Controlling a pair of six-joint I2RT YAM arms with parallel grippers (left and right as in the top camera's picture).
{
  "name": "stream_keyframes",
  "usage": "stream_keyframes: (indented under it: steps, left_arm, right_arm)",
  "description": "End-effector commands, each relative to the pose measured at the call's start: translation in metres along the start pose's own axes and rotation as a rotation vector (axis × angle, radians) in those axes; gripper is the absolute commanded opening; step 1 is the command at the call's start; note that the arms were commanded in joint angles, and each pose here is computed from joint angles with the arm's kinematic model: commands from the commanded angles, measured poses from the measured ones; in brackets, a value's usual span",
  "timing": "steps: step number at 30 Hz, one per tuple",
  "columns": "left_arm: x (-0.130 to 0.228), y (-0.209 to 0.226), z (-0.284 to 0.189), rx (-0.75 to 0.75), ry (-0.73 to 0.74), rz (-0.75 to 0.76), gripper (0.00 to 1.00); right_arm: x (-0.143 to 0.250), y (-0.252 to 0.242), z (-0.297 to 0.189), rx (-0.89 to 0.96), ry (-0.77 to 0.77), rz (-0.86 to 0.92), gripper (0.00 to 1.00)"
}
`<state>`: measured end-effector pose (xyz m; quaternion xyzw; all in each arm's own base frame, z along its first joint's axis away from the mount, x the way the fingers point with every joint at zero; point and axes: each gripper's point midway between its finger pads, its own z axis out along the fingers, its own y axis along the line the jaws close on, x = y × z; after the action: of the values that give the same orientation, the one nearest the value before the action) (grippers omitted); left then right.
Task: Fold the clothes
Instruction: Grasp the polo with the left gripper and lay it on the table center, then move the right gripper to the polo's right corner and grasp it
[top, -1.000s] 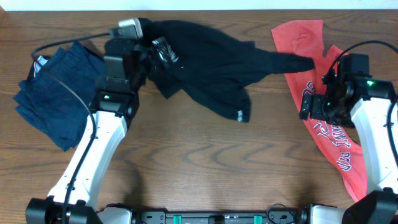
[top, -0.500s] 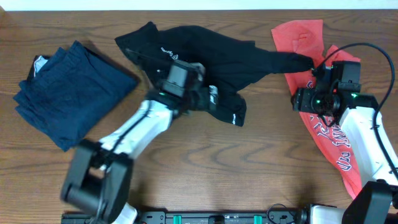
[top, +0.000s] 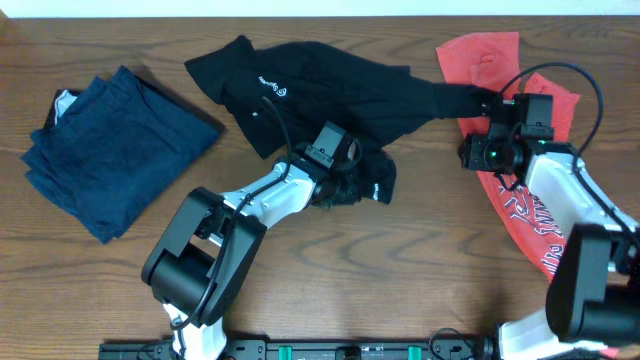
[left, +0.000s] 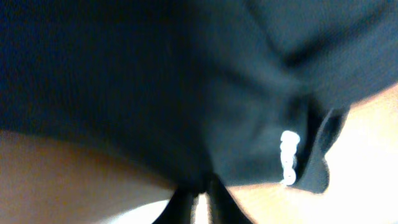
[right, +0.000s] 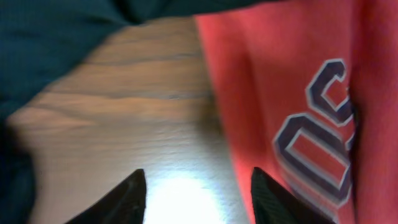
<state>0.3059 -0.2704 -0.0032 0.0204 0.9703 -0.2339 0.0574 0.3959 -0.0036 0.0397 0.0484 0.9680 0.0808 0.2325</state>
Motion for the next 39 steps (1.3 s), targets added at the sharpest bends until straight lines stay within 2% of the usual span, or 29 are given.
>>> stream_keyframes:
  steps: [1,5,10,15,19,22,25,27,29,34,39]
  left_arm:
    - [0.047,0.048,0.013,-0.150,0.176,-0.105,0.06]
    - [0.070,0.078,-0.004,-0.238,0.290,-0.210,0.06]
    - [0.079,0.107,-0.031,-0.277,0.365,-0.306,0.06]
    - [0.091,0.144,-0.071,-0.351,0.437,-0.381,0.06]
    - [0.095,0.168,-0.098,-0.421,0.441,-0.425,0.06]
    - [0.093,0.176,-0.111,-0.426,0.427,-0.448,0.06]
    - [0.091,0.177,-0.119,-0.418,0.406,-0.458,0.06]
    - [0.090,0.175,-0.122,-0.414,0.393,-0.453,0.06]
    - [0.089,0.175,-0.122,-0.413,0.388,-0.451,0.06]
    - [0.088,0.175,-0.121,-0.412,0.383,-0.450,0.06]
    - [0.087,0.175,-0.121,-0.411,0.379,-0.448,0.06]
  right_arm:
    - [0.008,-0.037,0.019,0.154,0.024,0.024,0.56]
    - [0.011,-0.078,0.030,0.285,0.022,0.084,0.55]
    - [0.026,-0.139,0.028,0.449,0.048,0.174,0.52]
    - [0.059,-0.221,0.000,0.640,0.062,0.448,0.57]
    - [0.087,-0.275,-0.030,0.699,0.067,0.698,0.62]
    - [0.084,-0.291,-0.042,0.572,0.038,0.835,0.63]
    - [0.034,-0.269,-0.042,0.211,-0.079,0.830,0.63]
    - [-0.006,-0.236,-0.047,-0.035,-0.150,0.723,0.64]
    - [-0.032,-0.201,-0.052,-0.184,-0.162,0.616,0.66]
    - [-0.054,-0.110,-0.034,-0.288,-0.066,0.312,0.75]
    - [-0.047,-0.027,0.003,-0.212,0.060,0.073,0.80]
